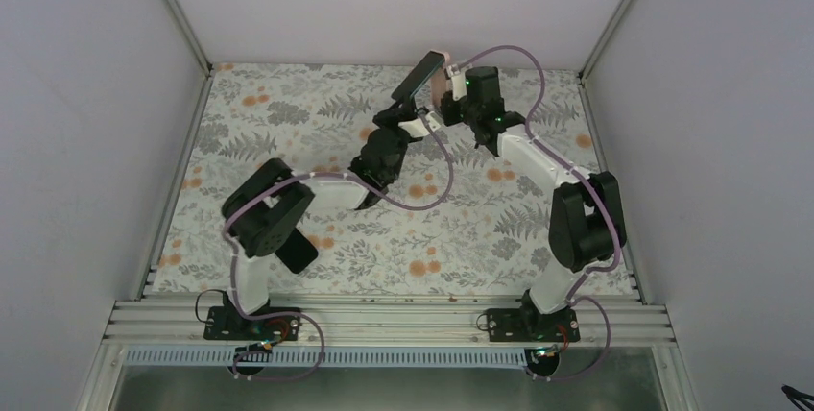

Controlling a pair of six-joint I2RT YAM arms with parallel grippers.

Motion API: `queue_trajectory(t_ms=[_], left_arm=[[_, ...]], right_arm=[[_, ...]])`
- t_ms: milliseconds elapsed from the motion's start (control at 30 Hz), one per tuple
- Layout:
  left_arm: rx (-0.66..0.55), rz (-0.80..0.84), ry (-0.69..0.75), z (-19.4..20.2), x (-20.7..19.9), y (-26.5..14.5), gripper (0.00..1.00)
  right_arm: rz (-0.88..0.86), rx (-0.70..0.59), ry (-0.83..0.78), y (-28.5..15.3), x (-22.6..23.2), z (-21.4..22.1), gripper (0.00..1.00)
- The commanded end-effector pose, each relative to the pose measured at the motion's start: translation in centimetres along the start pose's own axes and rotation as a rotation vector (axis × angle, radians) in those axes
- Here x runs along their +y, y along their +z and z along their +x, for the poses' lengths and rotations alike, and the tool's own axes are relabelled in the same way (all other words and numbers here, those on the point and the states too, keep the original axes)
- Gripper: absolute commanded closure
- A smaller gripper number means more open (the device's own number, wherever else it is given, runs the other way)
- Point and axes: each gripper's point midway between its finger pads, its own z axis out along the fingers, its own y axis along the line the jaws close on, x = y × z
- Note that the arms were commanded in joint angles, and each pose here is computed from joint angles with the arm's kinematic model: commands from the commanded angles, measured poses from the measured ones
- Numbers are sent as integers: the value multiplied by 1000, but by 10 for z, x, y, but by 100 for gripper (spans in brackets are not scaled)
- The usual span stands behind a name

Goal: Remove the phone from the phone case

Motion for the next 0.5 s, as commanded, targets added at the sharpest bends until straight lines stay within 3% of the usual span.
queue_trajectory(t_ms=[0,267,367,467], left_arm=[[11,-6,-59,-26,58,-10,98],[161,127,127,11,43,-42,98],[169,130,235,23,41,-73,98],[222,225,362,38,13,-103,98]], right_arm=[[253,55,-261,-3,-52,17,97],[218,164,-148,-23,-90,27,97],[163,249,-80,-29,-97,44,97],[20,333,22,-35,-92,59,97]])
